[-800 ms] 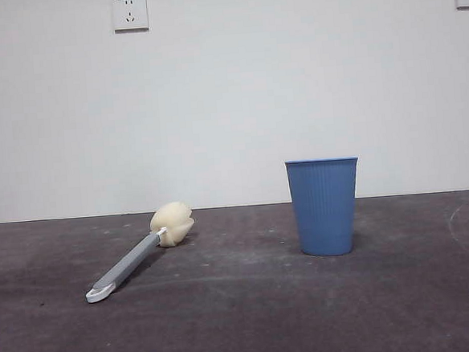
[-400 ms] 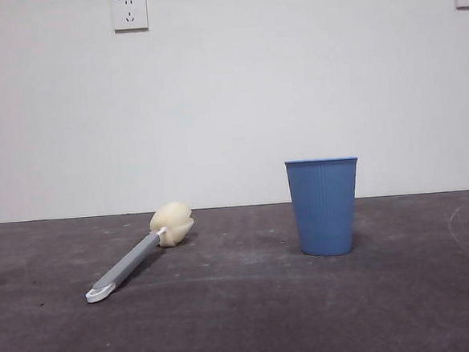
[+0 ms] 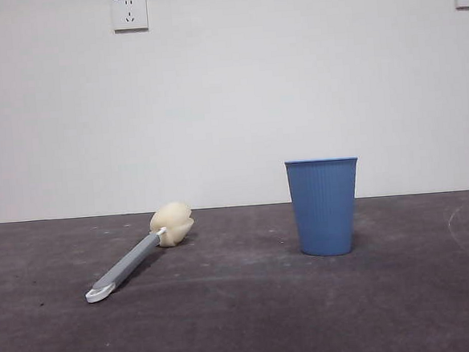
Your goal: Pick up the cup brush,pick up the cup,insert the brush into the cup,clean the cup,put the cup brush back,put the cup back to the fixed position on the table
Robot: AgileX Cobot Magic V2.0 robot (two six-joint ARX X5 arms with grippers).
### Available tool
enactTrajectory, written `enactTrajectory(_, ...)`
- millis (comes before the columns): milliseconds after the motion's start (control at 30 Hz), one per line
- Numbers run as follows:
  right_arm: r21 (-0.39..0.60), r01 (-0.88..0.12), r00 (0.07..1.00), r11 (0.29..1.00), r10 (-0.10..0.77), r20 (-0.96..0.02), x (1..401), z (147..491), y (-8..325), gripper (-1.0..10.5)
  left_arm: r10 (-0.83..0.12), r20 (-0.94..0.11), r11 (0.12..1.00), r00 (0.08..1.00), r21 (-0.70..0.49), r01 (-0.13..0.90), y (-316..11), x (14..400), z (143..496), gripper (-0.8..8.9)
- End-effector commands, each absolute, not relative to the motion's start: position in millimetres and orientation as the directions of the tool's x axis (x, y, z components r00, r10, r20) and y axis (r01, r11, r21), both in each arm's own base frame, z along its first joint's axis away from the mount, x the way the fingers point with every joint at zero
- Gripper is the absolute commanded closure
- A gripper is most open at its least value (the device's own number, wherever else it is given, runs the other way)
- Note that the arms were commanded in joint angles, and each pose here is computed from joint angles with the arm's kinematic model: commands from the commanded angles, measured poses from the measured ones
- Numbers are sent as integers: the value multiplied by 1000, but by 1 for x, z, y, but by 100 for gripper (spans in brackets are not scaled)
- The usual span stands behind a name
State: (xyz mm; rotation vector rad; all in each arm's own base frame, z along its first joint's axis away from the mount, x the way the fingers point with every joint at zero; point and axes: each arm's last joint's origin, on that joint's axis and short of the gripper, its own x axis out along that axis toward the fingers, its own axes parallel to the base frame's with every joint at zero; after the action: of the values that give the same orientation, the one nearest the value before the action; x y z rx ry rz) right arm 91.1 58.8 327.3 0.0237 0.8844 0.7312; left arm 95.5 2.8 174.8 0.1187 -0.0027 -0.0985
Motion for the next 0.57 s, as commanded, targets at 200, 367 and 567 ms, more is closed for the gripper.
enactTrajectory(200,305,-574,415,760,591,-692,91,329,59,946,-98,-136,995,986,13,100,3,96,151,817)
enactTrajectory(367,305,-574,415,760,591,-692,91,329,59,946,-102,-164,993,981,-75,91,3,96,148,817)
enactTrajectory(567,305,-574,415,760,590,-692,91,328,59,946,-99,-163,993,982,-75,88,3,96,149,817)
